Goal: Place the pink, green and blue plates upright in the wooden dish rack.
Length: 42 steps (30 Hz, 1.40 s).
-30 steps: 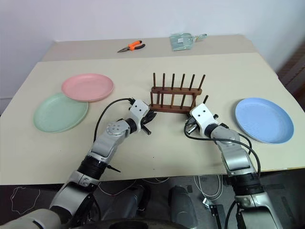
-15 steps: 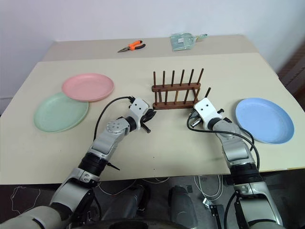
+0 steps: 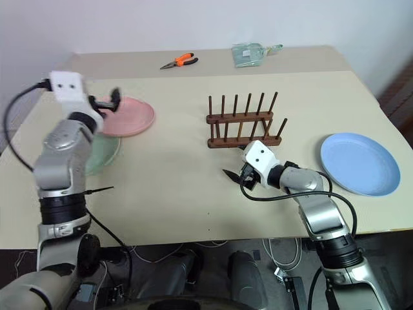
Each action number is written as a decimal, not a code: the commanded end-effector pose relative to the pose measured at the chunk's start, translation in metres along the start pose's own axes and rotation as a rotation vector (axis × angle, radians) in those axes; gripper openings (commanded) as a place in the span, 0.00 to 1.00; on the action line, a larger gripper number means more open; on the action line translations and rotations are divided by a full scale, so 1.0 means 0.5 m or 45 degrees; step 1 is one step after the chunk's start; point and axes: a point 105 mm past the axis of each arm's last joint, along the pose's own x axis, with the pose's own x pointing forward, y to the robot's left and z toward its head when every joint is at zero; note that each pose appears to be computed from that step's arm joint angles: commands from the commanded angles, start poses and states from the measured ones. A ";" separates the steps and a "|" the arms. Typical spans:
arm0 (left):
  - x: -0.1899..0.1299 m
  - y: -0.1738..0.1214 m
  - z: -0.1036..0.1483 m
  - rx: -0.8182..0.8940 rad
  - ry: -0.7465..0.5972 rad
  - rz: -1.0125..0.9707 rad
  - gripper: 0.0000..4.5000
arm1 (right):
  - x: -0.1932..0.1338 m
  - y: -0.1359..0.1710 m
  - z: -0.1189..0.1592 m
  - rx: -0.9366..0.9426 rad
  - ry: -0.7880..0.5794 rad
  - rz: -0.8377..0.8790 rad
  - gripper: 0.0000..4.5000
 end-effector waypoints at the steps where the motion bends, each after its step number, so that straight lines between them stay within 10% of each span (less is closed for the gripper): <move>1: -0.024 0.059 -0.010 -0.374 0.113 0.221 1.00 | 0.013 0.003 0.035 -0.045 -0.077 0.029 0.98; 12: -0.019 0.044 -0.108 -1.003 0.403 0.183 1.00 | 0.015 0.002 0.060 -0.078 -0.132 0.050 0.98; 15: -0.001 0.039 -0.112 -1.072 0.407 0.163 0.81 | 0.011 0.000 0.058 -0.082 -0.130 0.031 1.00; 22: 0.021 0.019 -0.105 -1.175 0.404 0.099 0.00 | -0.022 -0.015 0.078 -0.093 -0.133 0.015 1.00; 27: 0.023 -0.021 0.004 -0.935 0.142 -0.116 0.00 | -0.040 -0.033 0.146 -0.166 -0.217 0.013 1.00; 34: -0.039 -0.230 0.154 -0.581 -0.085 -0.629 0.00 | -0.006 -0.053 0.288 -0.511 -0.432 -0.075 1.00; 42: -0.104 -0.360 0.194 -0.492 -0.120 -0.899 0.00 | 0.063 -0.100 0.260 -1.041 -0.200 -0.231 1.00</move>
